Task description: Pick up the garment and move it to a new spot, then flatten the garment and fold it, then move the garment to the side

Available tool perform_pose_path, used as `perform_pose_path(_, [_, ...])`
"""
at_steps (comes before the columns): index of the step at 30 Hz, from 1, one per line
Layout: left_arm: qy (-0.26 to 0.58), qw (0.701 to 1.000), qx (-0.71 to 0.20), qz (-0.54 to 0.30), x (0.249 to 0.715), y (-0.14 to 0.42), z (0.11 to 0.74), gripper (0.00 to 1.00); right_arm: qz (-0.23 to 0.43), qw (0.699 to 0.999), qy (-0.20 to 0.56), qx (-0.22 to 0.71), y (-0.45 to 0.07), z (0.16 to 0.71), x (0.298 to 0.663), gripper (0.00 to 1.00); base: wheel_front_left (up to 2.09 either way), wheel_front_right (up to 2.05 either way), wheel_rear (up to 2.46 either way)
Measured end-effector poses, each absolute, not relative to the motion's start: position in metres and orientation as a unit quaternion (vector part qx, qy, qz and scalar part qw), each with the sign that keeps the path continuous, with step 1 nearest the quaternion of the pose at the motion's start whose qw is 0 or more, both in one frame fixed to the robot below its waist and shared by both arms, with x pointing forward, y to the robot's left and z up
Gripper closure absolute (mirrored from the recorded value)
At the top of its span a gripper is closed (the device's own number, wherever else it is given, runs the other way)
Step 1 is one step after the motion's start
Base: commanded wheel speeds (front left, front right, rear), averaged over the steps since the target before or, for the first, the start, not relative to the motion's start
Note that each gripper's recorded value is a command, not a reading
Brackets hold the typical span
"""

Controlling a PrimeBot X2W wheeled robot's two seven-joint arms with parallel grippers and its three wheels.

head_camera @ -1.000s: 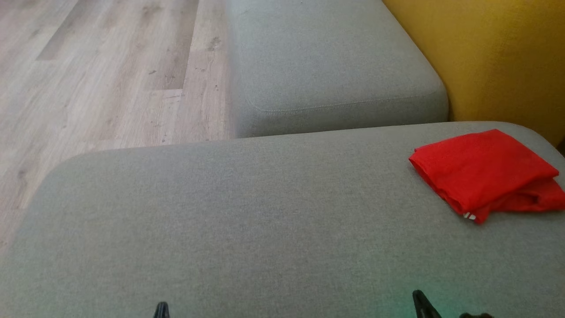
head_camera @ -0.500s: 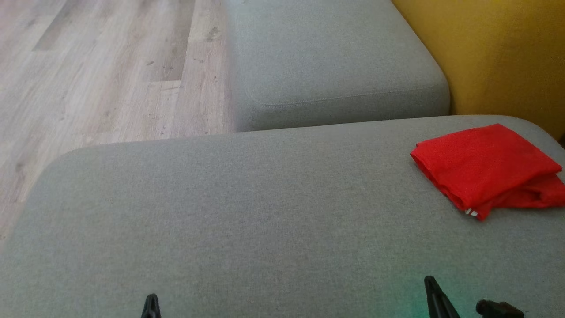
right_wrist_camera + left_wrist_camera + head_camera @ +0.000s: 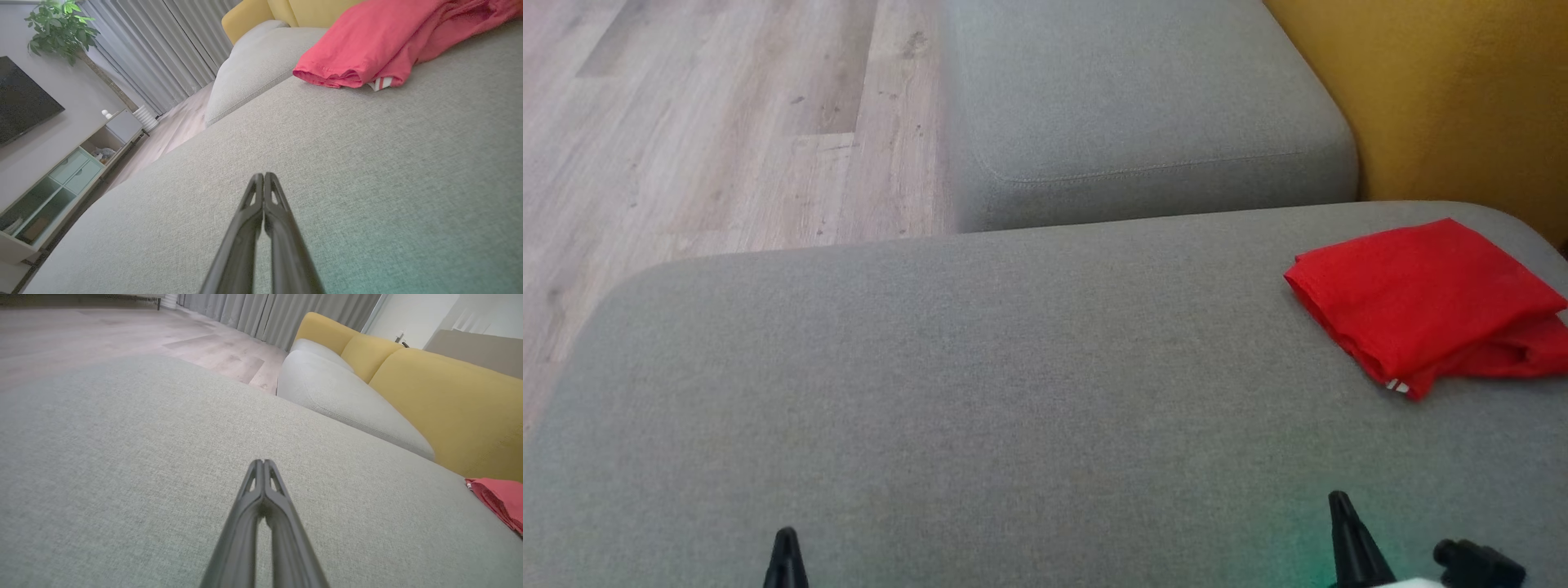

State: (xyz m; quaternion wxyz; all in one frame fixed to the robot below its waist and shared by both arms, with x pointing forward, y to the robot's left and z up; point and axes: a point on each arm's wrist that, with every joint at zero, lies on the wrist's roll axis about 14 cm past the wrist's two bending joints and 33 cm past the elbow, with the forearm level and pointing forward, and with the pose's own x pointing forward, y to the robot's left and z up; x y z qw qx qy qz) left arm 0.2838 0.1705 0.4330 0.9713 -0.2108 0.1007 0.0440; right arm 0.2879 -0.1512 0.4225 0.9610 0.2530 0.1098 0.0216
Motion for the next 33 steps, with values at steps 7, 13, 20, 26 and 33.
perform_pose_path(7, [0.108, 0.96, -0.252, 0.052, 0.288, 0.173, 0.431, 1.0, 0.011, 0.951, 0.106, 0.291, -0.155, 0.427, 0.296, 1.0, 0.0, 0.0, 0.0])
perform_pose_path(13, [0.108, 0.952, -0.281, 0.055, 0.294, 0.174, 0.433, 1.0, 0.002, 0.943, 0.104, 0.317, -0.159, 0.429, 0.301, 1.0, 0.0, 0.0, 0.0])
perform_pose_path(20, [0.112, 0.938, -0.322, 0.059, 0.299, 0.177, 0.433, 1.0, -0.012, 0.929, 0.105, 0.355, -0.164, 0.429, 0.305, 1.0, 0.0, 0.0, 0.0])
perform_pose_path(26, [0.113, 0.925, -0.357, 0.061, 0.305, 0.177, 0.434, 1.0, -0.02, 0.916, 0.102, 0.388, -0.167, 0.433, 0.311, 1.0, 0.0, 0.0, 0.0])
perform_pose_path(33, [0.11, 0.907, -0.403, 0.063, 0.312, 0.179, 0.436, 1.0, -0.031, 0.898, 0.096, 0.429, -0.173, 0.436, 0.318, 1.0, 0.0, 0.0, 0.0])
